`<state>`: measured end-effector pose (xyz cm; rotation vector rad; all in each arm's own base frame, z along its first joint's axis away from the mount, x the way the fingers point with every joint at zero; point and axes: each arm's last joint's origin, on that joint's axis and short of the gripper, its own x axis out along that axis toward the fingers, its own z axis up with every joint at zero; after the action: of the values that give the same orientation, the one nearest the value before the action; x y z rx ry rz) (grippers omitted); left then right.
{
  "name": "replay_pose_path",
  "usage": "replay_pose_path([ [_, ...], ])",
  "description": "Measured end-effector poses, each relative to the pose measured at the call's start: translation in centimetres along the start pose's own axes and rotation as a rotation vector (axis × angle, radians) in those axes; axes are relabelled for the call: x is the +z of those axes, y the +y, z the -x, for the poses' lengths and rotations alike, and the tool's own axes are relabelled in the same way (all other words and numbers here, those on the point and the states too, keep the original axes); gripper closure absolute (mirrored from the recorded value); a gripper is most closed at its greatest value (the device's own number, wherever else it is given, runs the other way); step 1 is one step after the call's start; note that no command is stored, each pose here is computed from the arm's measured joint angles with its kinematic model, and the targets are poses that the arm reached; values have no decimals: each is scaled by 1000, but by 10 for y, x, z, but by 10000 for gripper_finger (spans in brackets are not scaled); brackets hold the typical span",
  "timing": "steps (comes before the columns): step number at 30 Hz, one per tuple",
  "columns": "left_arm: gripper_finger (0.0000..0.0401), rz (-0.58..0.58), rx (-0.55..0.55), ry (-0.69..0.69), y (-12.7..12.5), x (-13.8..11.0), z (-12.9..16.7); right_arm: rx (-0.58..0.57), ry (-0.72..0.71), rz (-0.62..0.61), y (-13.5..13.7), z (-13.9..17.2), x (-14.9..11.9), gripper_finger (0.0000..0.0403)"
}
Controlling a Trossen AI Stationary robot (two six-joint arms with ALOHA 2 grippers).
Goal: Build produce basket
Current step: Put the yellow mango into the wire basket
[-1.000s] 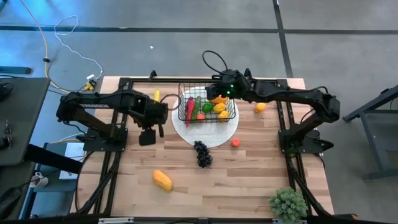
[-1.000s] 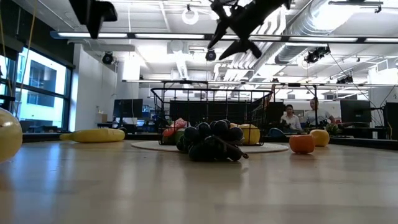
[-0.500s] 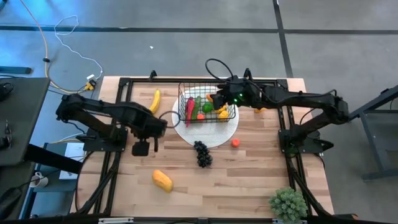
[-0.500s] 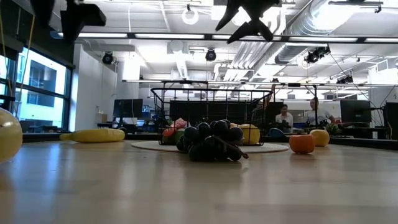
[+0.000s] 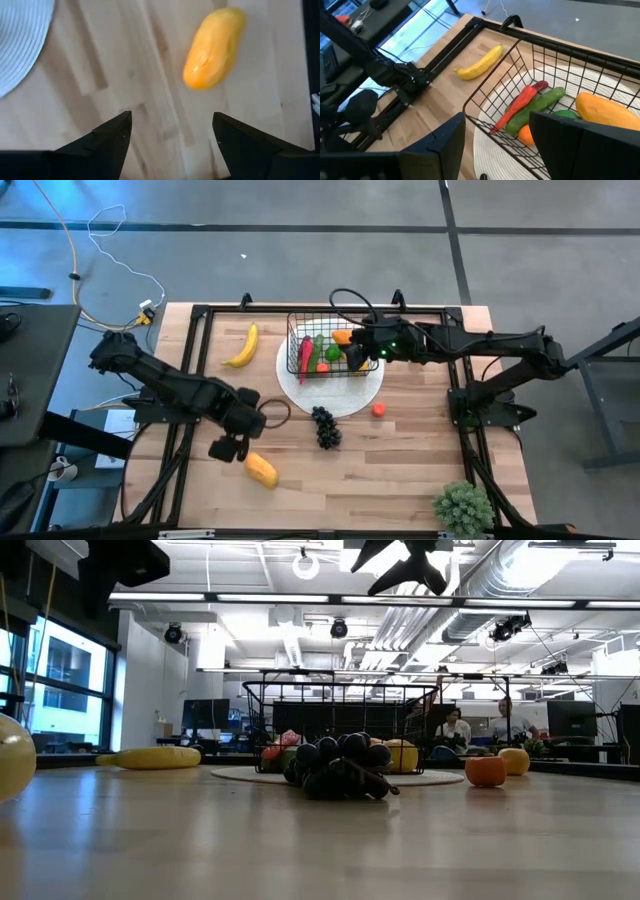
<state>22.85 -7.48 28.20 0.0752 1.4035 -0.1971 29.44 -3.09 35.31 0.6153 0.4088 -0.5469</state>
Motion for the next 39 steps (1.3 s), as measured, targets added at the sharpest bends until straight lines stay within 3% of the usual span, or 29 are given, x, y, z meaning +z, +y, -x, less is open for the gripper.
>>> replay_pose_path([
  [5,132,-63,-19,-31,-18,3,-16,12,7,8,3,1,-3,203],
  [16,132,-42,-87,-126,-31,6,-45,18,10,12,5,2,-4,203],
  [39,132,-71,-118,50,-36,25,-117,-27,51,32,1,2,-9,203],
])
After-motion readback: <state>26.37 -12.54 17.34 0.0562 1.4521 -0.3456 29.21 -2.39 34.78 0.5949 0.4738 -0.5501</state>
